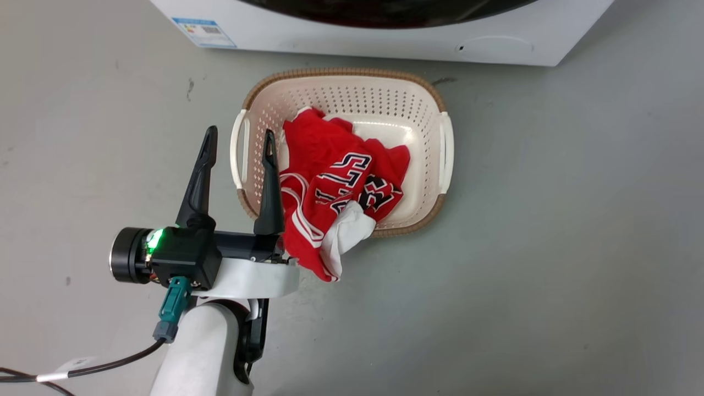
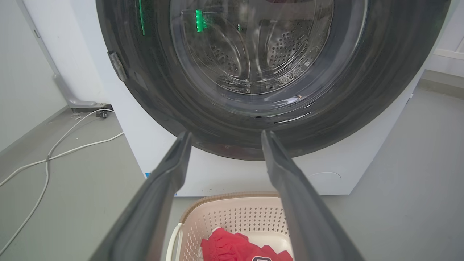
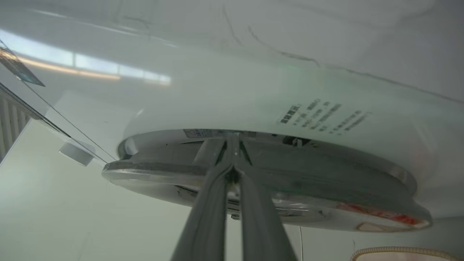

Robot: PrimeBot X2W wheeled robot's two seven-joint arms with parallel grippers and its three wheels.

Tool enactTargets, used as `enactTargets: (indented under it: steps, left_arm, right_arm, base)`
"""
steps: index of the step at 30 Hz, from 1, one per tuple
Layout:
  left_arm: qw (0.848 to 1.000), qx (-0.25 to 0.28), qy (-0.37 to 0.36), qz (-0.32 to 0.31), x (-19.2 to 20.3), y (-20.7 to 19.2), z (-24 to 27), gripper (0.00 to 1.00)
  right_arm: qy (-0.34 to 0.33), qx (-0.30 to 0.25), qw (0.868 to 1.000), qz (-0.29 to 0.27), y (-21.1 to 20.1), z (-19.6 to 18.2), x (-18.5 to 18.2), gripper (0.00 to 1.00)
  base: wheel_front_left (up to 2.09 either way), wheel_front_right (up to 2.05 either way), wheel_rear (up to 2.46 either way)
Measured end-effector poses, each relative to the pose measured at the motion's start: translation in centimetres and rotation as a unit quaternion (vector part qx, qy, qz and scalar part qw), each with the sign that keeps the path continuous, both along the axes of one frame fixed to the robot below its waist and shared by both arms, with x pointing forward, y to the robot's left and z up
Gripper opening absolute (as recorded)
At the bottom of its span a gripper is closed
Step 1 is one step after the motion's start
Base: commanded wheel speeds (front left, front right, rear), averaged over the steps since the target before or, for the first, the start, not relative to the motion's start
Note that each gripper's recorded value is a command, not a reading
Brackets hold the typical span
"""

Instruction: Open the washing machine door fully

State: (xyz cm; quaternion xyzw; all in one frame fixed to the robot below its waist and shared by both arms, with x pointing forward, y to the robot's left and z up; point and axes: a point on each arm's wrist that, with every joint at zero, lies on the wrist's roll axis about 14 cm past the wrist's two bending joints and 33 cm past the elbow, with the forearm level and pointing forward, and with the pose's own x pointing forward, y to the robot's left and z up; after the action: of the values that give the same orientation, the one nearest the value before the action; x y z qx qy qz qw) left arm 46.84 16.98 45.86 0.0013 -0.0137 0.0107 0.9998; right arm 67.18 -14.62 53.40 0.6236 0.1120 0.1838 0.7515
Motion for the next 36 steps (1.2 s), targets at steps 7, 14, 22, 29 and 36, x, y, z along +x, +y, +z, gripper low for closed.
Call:
enactTargets:
  steps: [7,14,22,29,36]
  left_arm:
    - [1.0,-0.001,0.016,0.009,0.2,0.5,-1.3,1.0]
    - [1.0,0.0,0.021,0.009,0.4,0.4,-1.8,1.0]
    - [1.0,-0.002,0.013,0.008,0.4,0.3,-1.1,1.0]
    - [1.0,-0.006,0.004,0.005,-0.1,0.0,-0.1,1.0]
    - [1.0,-0.008,-0.003,0.003,-0.6,-0.2,0.7,1.0]
  right_arm:
    - [0.015,-0.038,0.999,0.035,2.7,-1.6,2.1,0.0]
    - [0.02,-0.055,0.996,0.062,4.4,-2.4,2.6,0.0]
    - [0.027,-0.068,0.994,0.079,5.0,-2.4,1.3,0.0]
    - [0.039,-0.093,0.989,0.104,5.4,-2.9,-1.3,0.0]
    - [0.049,-0.107,0.985,0.13,5.8,-3.3,-3.9,0.0]
  base:
    - [0.0,0.0,0.0]
    - [0.0,0.0,0.0]
    - [0.0,0.0,0.0]
    - [0.0,0.0,0.0]
    - [0.0,0.0,0.0]
